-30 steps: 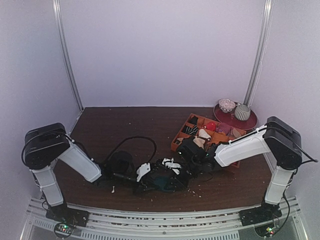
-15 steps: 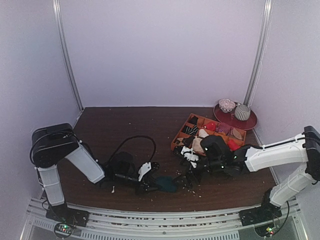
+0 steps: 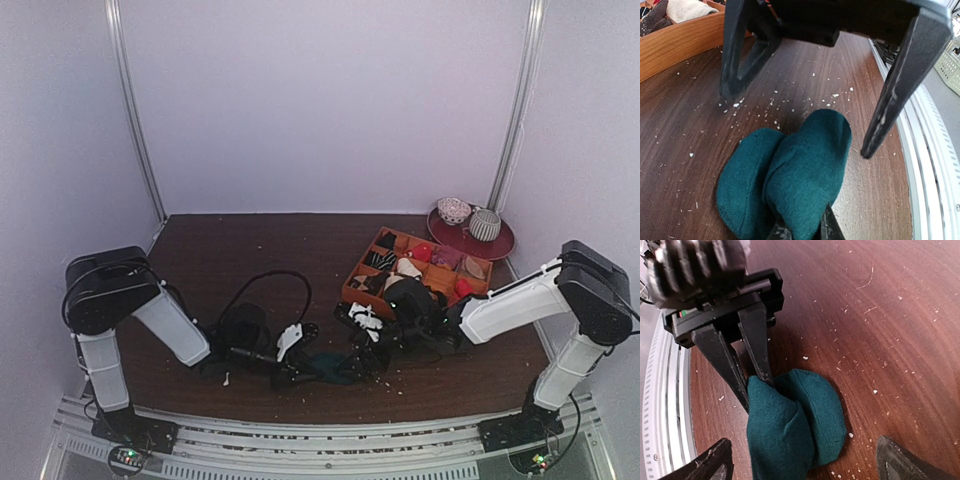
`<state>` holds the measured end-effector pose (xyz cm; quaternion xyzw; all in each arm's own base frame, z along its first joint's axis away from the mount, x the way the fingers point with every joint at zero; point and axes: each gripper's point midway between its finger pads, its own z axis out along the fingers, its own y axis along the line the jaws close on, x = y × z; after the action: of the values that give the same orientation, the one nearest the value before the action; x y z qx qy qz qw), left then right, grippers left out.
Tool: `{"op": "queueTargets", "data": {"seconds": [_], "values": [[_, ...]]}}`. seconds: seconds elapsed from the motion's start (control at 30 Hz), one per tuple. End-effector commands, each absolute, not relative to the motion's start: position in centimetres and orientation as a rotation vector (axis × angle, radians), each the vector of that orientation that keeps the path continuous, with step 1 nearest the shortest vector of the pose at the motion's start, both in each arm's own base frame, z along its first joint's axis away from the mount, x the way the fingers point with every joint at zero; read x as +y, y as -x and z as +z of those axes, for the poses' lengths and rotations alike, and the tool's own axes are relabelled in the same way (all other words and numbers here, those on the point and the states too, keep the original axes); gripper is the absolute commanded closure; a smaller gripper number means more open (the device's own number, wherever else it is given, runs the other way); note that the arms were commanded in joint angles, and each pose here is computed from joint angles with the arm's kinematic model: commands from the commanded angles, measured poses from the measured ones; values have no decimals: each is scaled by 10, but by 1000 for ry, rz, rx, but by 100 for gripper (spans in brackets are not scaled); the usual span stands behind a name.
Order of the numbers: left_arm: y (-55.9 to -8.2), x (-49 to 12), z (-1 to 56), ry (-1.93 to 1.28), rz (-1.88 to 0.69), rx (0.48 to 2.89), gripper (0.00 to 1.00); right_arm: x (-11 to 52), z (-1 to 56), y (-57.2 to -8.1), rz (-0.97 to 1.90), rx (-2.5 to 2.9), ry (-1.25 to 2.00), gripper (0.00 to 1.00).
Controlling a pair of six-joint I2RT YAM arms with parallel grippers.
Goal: Roll the socks
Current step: Pick up the pair of socks from the center of the board.
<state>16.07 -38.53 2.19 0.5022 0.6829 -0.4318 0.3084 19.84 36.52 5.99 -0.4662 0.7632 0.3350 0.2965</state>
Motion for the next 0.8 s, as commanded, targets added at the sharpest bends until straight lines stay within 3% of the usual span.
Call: {"op": "queueTargets", "data": {"seconds": [0.0, 0.2, 0.4, 0.6, 0.77], "values": [[-131, -348, -51, -1417, -1065, 2154, 100, 378, 59, -197, 996, 2007, 1260, 0], [-131, -346, -53, -1425, -1056, 2163, 100, 377, 33, -186, 1065, 2092, 1276, 1], [-130, -345, -56, -1428, -1056, 2169, 100, 373, 16, -181, 1069, 2161, 1271, 8], [-130, -344, -57, -1429, -1051, 2174, 100, 372, 17, -173, 1109, 2179, 1278, 32], [-133, -346, -57, -1422, -1036, 2173, 100, 375, 9, -171, 1134, 2227, 1282, 66]]}}
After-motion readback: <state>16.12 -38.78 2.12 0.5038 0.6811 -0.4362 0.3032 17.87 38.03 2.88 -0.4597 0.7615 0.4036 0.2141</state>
